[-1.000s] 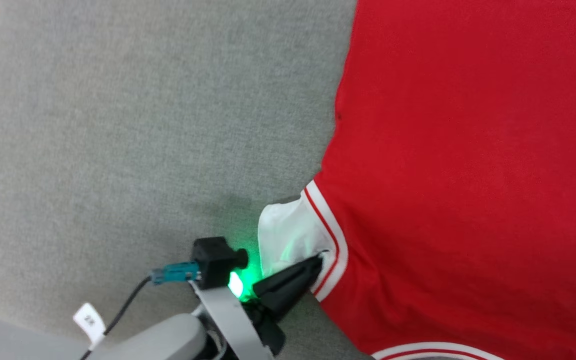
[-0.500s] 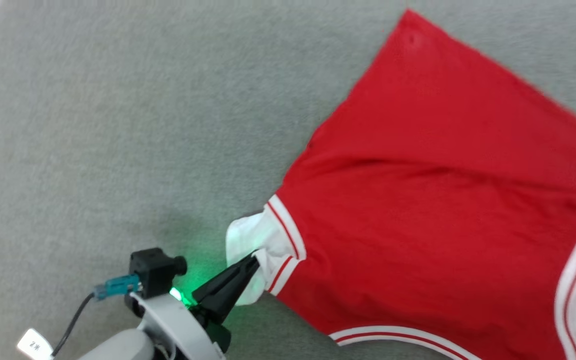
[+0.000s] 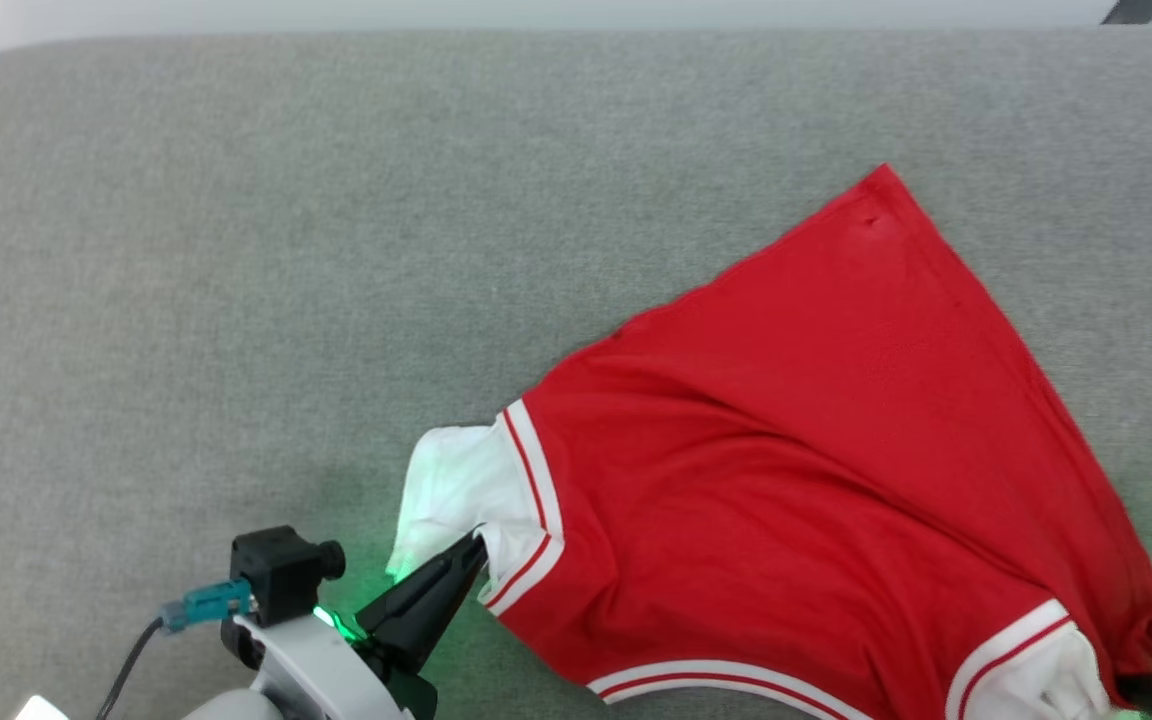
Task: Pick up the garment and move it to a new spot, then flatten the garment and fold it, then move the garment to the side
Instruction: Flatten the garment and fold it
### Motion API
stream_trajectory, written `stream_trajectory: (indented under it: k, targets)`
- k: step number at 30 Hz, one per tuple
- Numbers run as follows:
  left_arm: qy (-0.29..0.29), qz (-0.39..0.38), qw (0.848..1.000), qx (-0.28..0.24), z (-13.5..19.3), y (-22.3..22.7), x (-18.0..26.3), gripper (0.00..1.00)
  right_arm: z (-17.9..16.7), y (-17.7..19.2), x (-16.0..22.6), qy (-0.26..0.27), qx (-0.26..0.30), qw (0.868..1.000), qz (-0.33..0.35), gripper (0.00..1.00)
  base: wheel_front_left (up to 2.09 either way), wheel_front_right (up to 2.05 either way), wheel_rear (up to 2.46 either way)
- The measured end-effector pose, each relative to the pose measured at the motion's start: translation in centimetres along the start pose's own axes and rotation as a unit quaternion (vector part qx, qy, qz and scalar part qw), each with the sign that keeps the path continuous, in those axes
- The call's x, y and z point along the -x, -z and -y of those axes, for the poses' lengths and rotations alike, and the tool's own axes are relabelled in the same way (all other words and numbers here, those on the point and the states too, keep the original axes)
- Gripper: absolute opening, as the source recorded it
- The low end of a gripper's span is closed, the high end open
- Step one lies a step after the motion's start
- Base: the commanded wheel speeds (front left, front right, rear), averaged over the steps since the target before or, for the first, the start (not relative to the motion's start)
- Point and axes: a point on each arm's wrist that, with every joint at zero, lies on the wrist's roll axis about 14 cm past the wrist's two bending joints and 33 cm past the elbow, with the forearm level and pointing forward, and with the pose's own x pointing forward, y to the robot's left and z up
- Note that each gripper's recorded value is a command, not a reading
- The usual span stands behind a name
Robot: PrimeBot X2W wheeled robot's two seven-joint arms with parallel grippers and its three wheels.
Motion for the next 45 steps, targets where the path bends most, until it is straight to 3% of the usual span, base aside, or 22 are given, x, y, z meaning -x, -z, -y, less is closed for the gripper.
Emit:
stream_trajectory:
  k: [1, 2, 3, 4, 11, 18, 22, 31, 36, 41, 42, 43, 45]
  targets:
    - [0.003, 0.001, 1.0, -0.001, 0.2, -0.1, -0.1, 0.0, -0.1, 0.0, 0.2, 0.003, 0.002, 1.0, 0.007, 0.24, 0.0, 0.0, 0.0]
    - [0.005, 0.001, 1.0, -0.002, 0.3, -0.1, -0.1, 0.0, 0.0, -0.3, 0.4, 0.009, 0.004, 1.0, 0.017, 0.38, 0.0, 0.0, 0.0]
    - [0.007, 0.0, 1.0, -0.003, 0.5, 0.0, -0.1, 0.0, 0.2, -0.5, 0.7, 0.016, 0.007, 1.0, 0.026, 0.38, 0.0, 0.0, 0.0]
    - [0.007, -0.001, 1.0, -0.004, 0.6, 0.0, 0.0, 0.0, 0.4, -0.9, 1.2, 0.024, 0.013, 0.999, 0.035, 1.0, 0.0, 0.0, 0.0]
    - [0.009, 0.016, 1.0, 0.002, 1.3, -0.6, 0.3, 0.0, 3.3, -5.9, 5.7, 0.078, 0.009, 0.989, 0.129, 1.0, 0.0, 0.0, 0.0]
    - [0.002, 0.029, 0.999, 0.02, 2.2, -0.2, 0.9, 0.0, 4.5, -15.7, 9.2, 0.125, 0.064, 0.955, 0.26, 1.0, 0.0, 0.0, 0.0]
    - [0.001, 0.037, 0.999, 0.022, 2.5, -0.4, 0.9, 0.0, 2.2, -21.5, 7.6, 0.11, 0.1, 0.941, 0.304, 1.0, 0.0, 0.0, 0.0]
    - [0.001, 0.049, 0.998, 0.033, 2.5, -1.0, -0.6, 0.0, 1.9, -27.2, -0.6, 0.112, 0.138, 0.96, 0.216, 1.0, 0.0, 0.0, 0.0]
    - [-0.015, 0.039, 0.998, 0.041, 1.3, -0.2, -1.1, 0.0, 1.7, -26.2, -6.1, 0.086, 0.14, 0.978, 0.126, 1.0, 0.0, 0.0, 0.0]
    - [-0.036, 0.031, 0.998, 0.049, 0.0, 0.5, -0.9, 0.0, 2.2, -26.0, -8.7, 0.069, 0.127, 0.986, 0.082, 1.0, 0.0, 0.0, 0.0]
    - [-0.04, 0.029, 0.998, 0.05, -0.2, 0.6, -0.8, 0.0, 2.1, -26.0, -9.0, 0.064, 0.126, 0.987, 0.078, 0.93, 0.0, 0.0, 0.0]
    - [-0.043, 0.029, 0.997, 0.051, -0.4, 0.7, -0.7, 0.0, 2.1, -26.2, -9.2, 0.06, 0.126, 0.987, 0.076, 0.46, 0.0, 0.0, 0.0]
    - [-0.048, 0.027, 0.997, 0.052, -0.7, 0.8, -0.6, 0.0, 1.8, -26.4, -9.3, 0.053, 0.127, 0.987, 0.082, 0.0, 0.0, 0.0, 0.0]
